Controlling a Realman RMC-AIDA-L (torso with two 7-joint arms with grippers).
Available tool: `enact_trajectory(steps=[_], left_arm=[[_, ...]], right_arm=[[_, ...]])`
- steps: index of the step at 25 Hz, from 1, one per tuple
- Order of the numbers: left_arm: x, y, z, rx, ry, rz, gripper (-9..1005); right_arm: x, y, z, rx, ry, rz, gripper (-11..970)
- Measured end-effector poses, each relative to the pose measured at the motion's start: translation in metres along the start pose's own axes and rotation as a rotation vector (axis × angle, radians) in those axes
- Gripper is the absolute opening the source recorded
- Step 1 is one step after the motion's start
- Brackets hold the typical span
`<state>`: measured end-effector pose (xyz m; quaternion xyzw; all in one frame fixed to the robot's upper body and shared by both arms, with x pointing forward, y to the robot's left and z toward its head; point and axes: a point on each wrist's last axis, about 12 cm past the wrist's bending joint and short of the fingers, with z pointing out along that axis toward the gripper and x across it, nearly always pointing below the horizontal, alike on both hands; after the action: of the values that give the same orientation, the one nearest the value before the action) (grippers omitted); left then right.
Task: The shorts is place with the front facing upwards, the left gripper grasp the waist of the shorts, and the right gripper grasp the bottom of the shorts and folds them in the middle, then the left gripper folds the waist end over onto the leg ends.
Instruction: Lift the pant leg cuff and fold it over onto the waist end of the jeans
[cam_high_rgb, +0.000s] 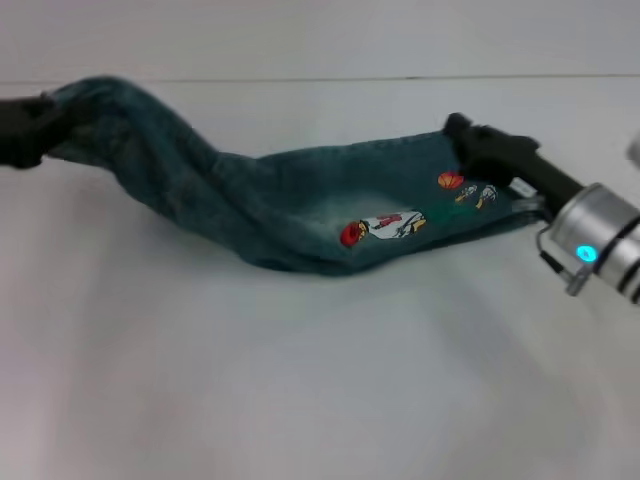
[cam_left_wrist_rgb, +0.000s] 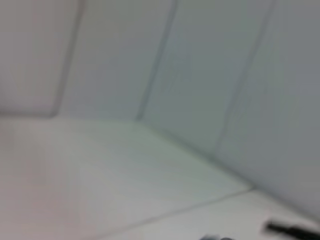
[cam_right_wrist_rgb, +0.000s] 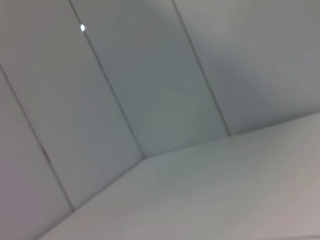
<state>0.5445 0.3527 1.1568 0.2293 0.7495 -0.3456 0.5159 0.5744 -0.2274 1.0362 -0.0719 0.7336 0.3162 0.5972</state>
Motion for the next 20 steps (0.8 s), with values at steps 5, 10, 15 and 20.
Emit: enact_trajectory(steps=[5,10,15,20], left_arm=[[-0.021,-0.009,0.019,0.101,-0.040,0.036,36],[-0.032,-0.016,0.036,0.162,-0.054,0.050,35],[-0.039,-0.019,0.045,0.192,-0.058,0.062,35],[-0.041,-0.020,0.050,0.201,-0.062,0.067,35]], right_arm=[[0.009,0.024,0.026,-0.041,0.074,-0.015,2],[0.021,0.058,0.048,-0.113,0.167,-0.038,3],[0.032,0.084,0.057,-0.201,0.264,-0.058,3],[0.045,0.120,0.063,-0.331,0.370,-0.078,3]])
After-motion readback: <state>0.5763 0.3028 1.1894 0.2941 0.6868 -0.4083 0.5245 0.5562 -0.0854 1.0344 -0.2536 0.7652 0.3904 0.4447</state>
